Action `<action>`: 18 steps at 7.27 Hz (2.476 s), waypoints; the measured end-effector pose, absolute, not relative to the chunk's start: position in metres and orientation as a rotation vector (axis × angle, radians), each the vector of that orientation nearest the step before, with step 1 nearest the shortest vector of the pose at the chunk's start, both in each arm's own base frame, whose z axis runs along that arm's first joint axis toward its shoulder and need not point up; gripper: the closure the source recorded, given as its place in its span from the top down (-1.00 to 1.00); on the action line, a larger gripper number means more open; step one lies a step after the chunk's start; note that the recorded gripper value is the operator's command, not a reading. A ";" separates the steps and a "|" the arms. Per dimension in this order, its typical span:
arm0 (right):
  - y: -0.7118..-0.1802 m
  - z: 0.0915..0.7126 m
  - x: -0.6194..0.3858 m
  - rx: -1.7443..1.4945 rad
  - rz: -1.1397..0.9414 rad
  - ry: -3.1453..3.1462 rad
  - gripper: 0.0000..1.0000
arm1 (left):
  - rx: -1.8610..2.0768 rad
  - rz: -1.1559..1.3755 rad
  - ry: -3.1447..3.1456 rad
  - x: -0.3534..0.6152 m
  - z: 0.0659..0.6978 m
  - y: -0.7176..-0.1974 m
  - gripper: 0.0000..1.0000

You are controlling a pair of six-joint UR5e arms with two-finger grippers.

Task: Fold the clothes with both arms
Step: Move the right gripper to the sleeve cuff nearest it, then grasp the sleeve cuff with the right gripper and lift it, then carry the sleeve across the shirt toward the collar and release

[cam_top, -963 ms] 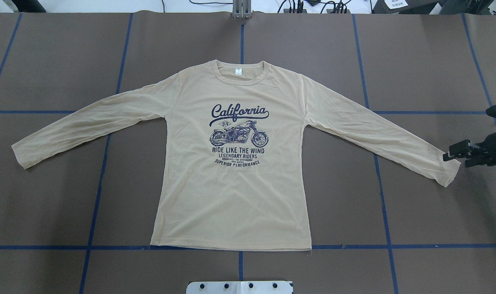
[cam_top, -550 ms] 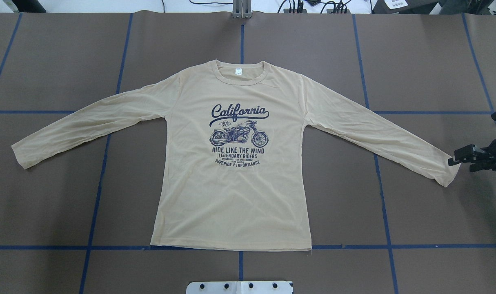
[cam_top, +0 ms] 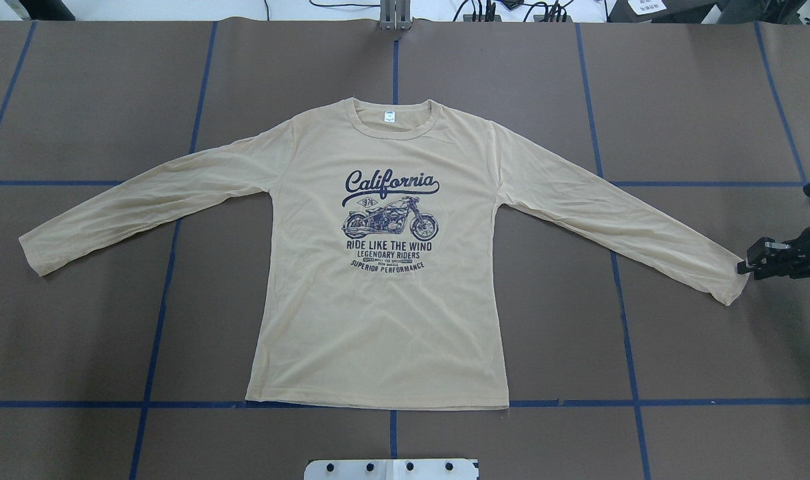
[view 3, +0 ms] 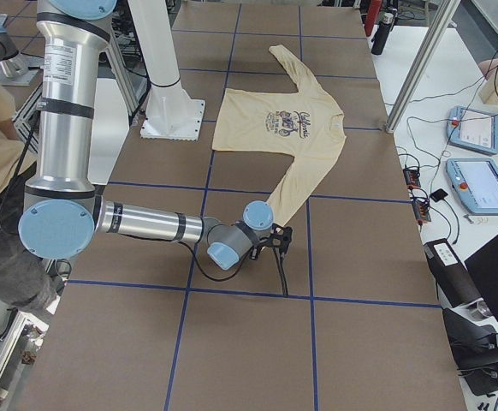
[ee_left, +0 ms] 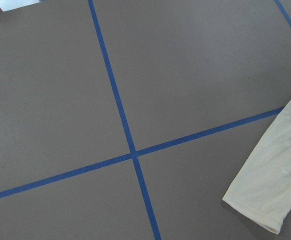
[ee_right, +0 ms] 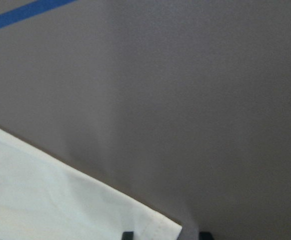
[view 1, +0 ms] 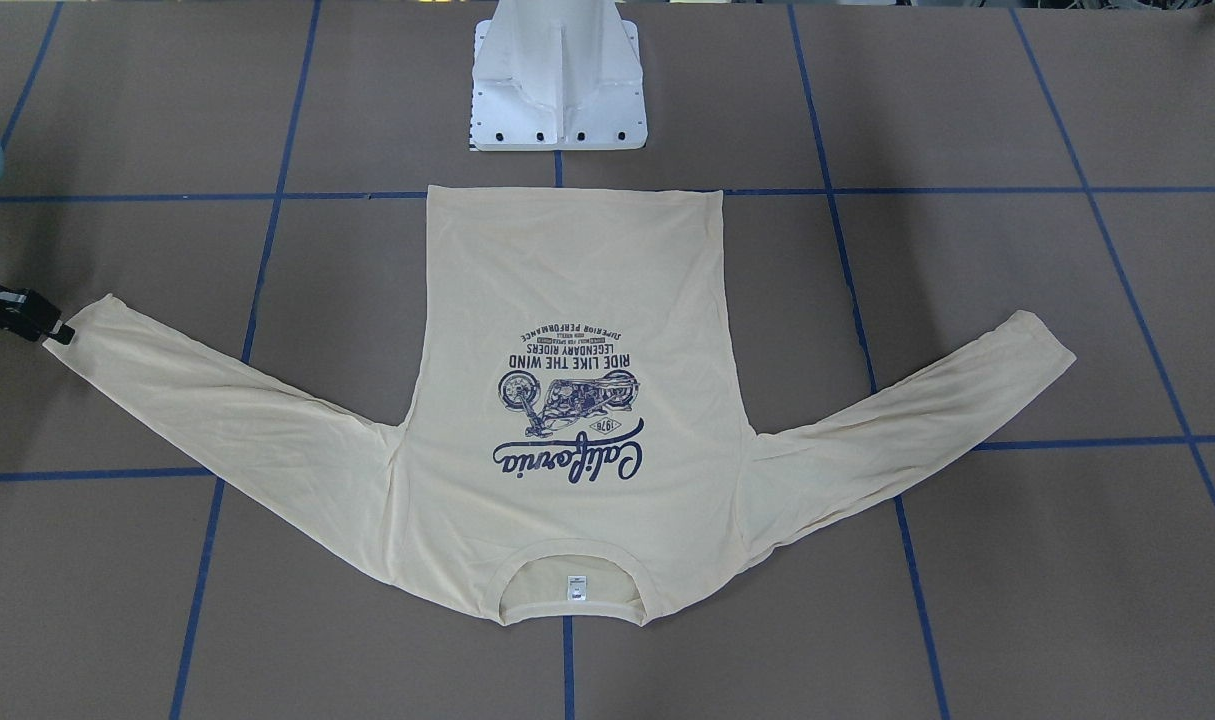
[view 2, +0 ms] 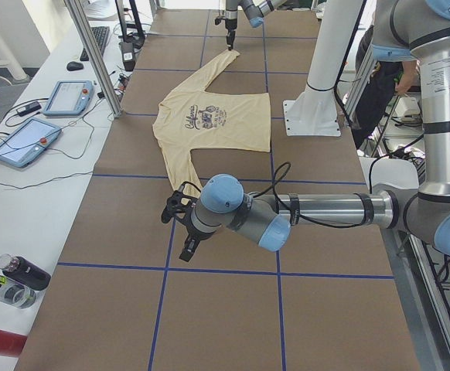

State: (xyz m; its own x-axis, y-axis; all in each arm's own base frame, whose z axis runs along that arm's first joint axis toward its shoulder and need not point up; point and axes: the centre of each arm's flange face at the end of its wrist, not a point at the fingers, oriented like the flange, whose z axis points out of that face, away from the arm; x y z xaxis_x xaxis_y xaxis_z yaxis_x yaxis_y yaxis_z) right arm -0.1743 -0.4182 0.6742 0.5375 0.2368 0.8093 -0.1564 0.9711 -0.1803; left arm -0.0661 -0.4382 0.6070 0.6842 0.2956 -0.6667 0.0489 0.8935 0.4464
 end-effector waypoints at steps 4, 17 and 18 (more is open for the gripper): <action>-0.428 0.652 -0.168 -0.083 0.247 -1.018 -1.00 | 0.459 0.148 0.811 -0.066 0.609 -0.438 1.00; -0.589 0.077 -0.494 0.102 0.481 -1.244 -1.00 | 0.504 0.161 0.810 -0.066 0.601 -0.440 1.00; -0.576 0.049 -0.517 0.160 0.439 -1.255 -1.00 | 0.504 0.161 0.809 -0.066 0.601 -0.440 1.00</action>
